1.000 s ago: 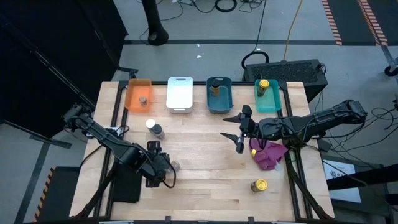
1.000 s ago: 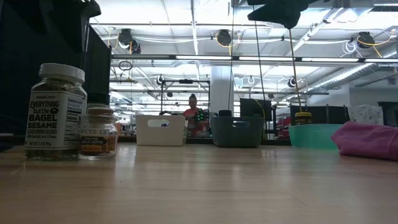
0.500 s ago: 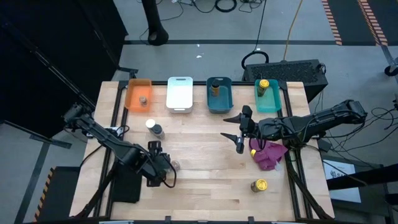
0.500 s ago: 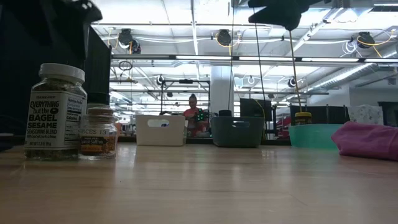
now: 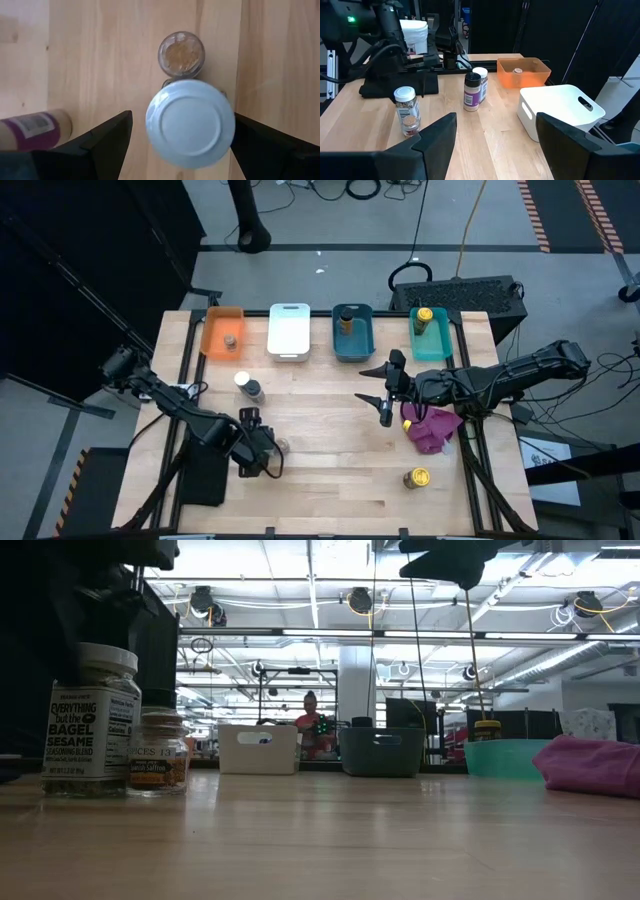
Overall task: Sort spices by type
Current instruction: Put the white seasoning bottle into the white bin
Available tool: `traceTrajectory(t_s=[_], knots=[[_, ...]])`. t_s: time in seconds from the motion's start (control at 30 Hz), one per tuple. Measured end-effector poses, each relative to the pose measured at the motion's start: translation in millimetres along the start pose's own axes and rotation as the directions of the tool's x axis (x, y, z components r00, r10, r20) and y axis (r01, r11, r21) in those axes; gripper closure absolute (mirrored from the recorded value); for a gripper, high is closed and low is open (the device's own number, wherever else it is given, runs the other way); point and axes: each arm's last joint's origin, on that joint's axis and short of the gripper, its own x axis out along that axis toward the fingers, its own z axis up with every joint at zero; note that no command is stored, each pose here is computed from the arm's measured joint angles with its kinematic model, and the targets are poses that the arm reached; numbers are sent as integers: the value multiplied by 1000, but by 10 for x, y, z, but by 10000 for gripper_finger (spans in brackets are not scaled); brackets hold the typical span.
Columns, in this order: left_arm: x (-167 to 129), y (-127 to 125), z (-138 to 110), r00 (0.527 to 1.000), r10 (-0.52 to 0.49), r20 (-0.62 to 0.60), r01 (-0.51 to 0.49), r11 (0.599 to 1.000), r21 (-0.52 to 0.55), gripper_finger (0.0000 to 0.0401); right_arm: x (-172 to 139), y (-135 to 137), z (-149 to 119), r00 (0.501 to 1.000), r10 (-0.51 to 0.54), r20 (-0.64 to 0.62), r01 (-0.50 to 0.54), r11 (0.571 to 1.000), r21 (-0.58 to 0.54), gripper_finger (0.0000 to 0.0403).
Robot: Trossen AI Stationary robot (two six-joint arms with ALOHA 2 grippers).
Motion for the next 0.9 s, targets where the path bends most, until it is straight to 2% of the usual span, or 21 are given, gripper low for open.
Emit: traceTrajectory(t_s=[0.27, 0.5, 0.7, 0.8, 0.9], knots=[[11, -14, 5, 1000, -21, 9, 21, 1000, 9, 98, 0, 0, 0, 1000, 0, 0, 0, 1000, 1, 147], [8, -17, 5, 999, -33, 6, 33, 999, 7, 197, 0, -1, 0, 1000, -1, 0, 1, 1000, 26, 147], [-42, -42, 47, 998, -58, 10, 58, 998, -16, 197, 0, -2, -22, 1000, -2, -21, 3, 999, 47, 147], [-227, -84, 168, 990, -134, 42, 133, 991, 18, 197, 0, -4, -29, 1000, -4, -28, 5, 998, 58, 147], [-492, -52, 285, 987, -138, 87, 132, 989, 71, 197, 0, -4, -35, 999, -4, -33, 6, 998, 59, 147]])
